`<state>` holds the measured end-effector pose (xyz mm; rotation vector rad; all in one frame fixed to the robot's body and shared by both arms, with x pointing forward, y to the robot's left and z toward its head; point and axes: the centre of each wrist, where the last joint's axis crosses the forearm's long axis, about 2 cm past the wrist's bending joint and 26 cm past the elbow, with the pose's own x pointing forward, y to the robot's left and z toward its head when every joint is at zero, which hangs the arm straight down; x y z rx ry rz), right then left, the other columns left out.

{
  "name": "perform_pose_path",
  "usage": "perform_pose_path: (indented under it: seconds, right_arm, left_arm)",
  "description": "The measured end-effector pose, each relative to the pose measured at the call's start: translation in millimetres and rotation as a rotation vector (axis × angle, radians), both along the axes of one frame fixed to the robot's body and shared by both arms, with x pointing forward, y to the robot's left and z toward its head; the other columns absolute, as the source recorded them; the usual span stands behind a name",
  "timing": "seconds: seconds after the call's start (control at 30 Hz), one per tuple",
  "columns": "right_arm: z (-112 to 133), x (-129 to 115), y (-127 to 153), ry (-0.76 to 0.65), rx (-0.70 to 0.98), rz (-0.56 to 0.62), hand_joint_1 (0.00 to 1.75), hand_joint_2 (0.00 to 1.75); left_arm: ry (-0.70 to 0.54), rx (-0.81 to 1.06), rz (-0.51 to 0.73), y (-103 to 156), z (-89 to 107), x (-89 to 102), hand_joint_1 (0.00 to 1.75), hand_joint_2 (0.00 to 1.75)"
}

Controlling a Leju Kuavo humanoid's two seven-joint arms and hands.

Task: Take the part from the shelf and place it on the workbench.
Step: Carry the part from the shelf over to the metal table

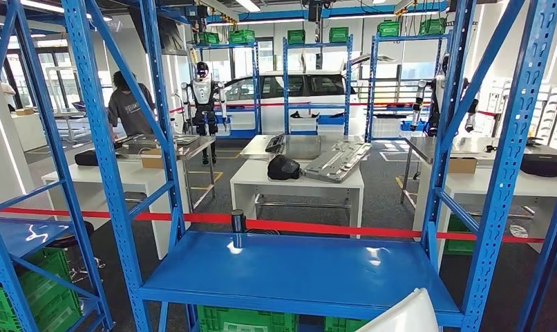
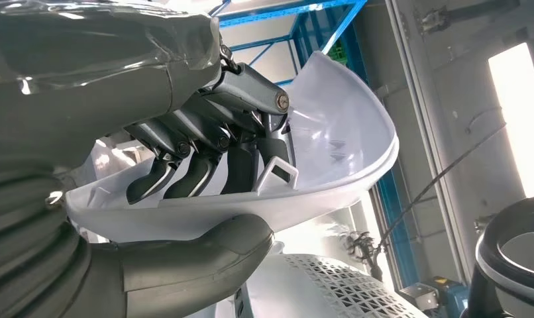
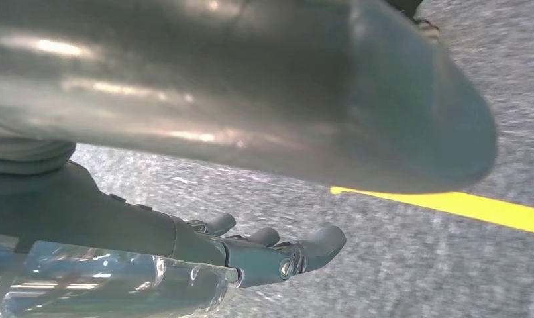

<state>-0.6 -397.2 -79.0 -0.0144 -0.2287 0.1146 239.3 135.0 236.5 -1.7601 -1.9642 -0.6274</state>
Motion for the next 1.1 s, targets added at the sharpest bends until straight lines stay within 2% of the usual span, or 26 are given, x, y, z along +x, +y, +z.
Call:
perform_pose_path:
  seconds: [1.1]
  right_arm:
    - [-6, 0, -6, -0.015, 0.005, 0.033, 0.00, 0.00]
  left_arm:
    - [-0.018, 0.026, 0.019, 0, -3.0, 0.5, 1.61, 1.75]
